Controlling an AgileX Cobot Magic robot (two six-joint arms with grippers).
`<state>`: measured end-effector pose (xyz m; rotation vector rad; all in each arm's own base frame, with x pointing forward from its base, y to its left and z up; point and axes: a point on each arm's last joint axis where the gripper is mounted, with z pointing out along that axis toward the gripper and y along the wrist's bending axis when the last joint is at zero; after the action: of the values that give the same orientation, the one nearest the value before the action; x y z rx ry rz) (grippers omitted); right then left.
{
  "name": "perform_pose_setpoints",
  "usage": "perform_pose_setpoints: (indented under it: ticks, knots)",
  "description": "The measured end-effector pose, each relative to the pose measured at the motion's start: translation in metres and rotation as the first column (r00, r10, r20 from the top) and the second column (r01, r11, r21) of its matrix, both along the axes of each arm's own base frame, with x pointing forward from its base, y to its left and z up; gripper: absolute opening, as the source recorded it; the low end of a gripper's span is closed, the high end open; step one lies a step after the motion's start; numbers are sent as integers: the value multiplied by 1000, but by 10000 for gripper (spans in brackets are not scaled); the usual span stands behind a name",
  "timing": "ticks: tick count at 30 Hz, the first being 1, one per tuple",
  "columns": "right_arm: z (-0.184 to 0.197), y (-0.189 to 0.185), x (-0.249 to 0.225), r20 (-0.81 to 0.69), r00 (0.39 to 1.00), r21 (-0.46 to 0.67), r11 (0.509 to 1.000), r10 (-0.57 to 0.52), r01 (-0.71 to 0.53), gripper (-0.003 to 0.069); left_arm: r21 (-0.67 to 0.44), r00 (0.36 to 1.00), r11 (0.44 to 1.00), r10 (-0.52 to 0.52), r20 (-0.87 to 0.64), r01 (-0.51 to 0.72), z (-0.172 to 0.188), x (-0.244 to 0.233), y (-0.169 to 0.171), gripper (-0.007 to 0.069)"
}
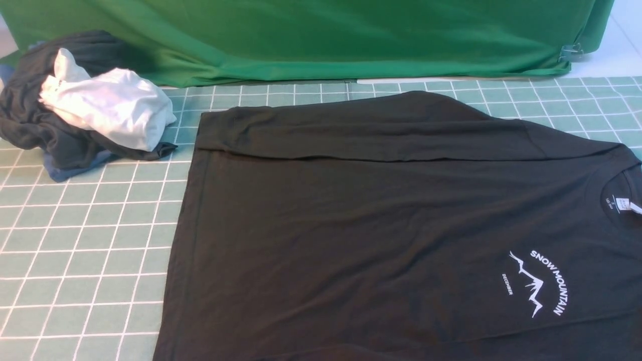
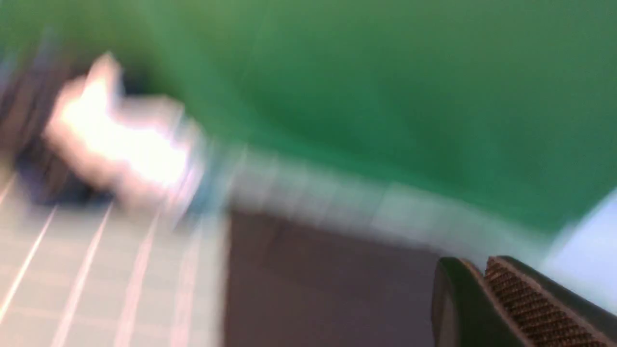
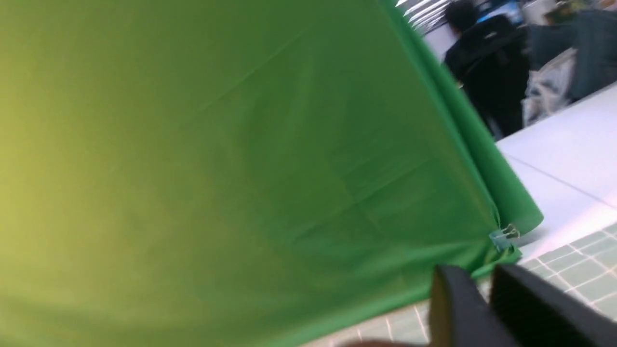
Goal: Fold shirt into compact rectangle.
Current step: 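Grasp the left edge of the dark T-shirt lying flat on the table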
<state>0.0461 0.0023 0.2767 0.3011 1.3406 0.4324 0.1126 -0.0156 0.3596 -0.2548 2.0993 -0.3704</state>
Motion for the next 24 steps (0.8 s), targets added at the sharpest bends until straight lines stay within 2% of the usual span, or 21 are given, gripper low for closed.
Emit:
perform_pose_setpoints:
  ticks: [1,2,3,5,6,7,8,12,13,14,15,17,18,20,24]
  knots:
    - [9,2,1,-30,999,-46,999,12,-13,53,17,995,999,-31,-91,33,-9,9,-2,36]
    - [24,4,2,-63,998,-105,994,29,-35,39,12,965,996,-86,-249,92,-25,18,-6,36]
    - [31,6,7,-113,993,-138,989,40,-56,33,2,939,992,-116,-325,123,-35,24,-8,36]
    - [48,9,17,-197,979,-190,977,61,-100,25,-21,873,981,-179,-453,191,-58,39,-13,36]
    - [54,9,17,-196,979,-200,974,63,-103,25,-28,865,980,-186,-466,196,-62,40,-13,36]
    - [65,13,32,-313,946,-242,956,84,-165,23,-45,814,973,-213,-540,224,-82,50,-15,31]
    - [74,15,38,-353,931,-267,944,94,-196,23,-51,788,971,-221,-575,235,-93,54,-16,23]
    - [88,22,72,-574,809,-331,868,125,-369,23,-66,703,951,-268,-659,301,-122,57,-30,3]
    - [88,23,73,-588,799,-330,864,127,-380,23,-67,701,952,-267,-661,299,-123,57,-30,3]
    - [87,24,87,-642,756,-329,844,130,-424,23,-59,674,933,-299,-676,354,-130,54,-43,1]
    - [88,24,87,-643,755,-329,843,130,-425,23,-62,674,936,-293,-678,346,-131,55,-43,1]
    - [77,26,103,-715,687,-303,827,132,-474,23,-33,658,915,-314,-685,401,-135,50,-64,1]
    - [76,26,104,-717,684,-301,827,132,-475,23,-30,657,911,-319,-683,411,-135,50,-65,1]
    - [69,27,111,-761,635,-274,819,135,-504,23,-15,628,889,-336,-702,458,-140,44,-80,1]
    - [66,27,113,-775,617,-266,816,136,-514,23,-10,582,860,-353,-732,509,-147,40,-94,1]
